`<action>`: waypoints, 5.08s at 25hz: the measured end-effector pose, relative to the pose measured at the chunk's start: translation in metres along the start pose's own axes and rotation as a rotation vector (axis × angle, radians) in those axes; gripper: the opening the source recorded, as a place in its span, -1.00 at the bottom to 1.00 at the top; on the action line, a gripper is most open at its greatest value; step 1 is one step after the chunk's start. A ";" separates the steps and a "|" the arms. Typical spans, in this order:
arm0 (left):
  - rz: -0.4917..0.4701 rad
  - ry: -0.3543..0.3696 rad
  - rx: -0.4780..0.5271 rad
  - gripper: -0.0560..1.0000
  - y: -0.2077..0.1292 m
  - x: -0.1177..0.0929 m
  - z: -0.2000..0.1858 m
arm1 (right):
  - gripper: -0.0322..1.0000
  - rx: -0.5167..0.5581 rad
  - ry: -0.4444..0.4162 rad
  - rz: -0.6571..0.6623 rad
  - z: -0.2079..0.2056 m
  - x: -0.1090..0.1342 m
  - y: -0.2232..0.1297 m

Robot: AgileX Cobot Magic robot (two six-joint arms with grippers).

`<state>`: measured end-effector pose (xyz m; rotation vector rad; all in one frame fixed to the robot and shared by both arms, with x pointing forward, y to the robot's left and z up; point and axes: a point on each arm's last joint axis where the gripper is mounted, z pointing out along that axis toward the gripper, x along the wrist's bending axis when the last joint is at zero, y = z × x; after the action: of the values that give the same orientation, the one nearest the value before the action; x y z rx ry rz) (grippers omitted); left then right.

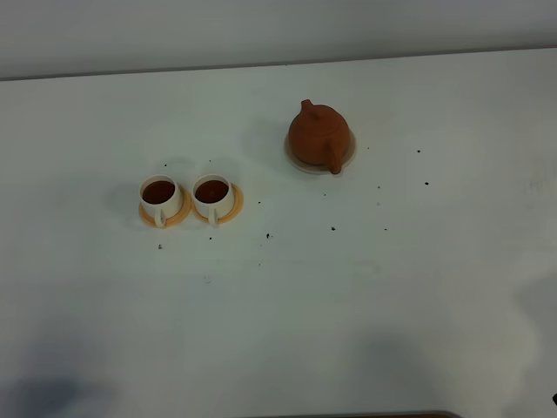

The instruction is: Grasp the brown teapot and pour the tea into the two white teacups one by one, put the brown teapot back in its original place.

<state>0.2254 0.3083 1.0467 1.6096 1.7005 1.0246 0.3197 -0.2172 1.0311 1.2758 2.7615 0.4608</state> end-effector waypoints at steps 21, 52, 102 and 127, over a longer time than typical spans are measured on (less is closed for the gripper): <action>0.000 0.000 0.000 -0.39 0.000 0.000 0.000 | -0.36 -0.075 -0.002 -0.052 0.004 -0.001 -0.023; 0.000 0.000 0.000 -0.39 0.000 0.000 0.000 | -0.36 -0.394 -0.221 0.365 -0.032 -0.026 -0.058; 0.000 0.000 0.000 -0.39 0.000 0.000 0.000 | -0.37 -0.767 -0.287 0.255 -0.054 0.003 -0.106; 0.000 0.000 0.000 -0.39 0.000 0.000 0.000 | -0.37 -0.767 -0.287 0.255 -0.054 0.003 -0.106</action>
<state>0.2254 0.3083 1.0467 1.6096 1.7005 1.0246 0.2302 -0.2930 1.0510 1.3244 1.8798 1.1104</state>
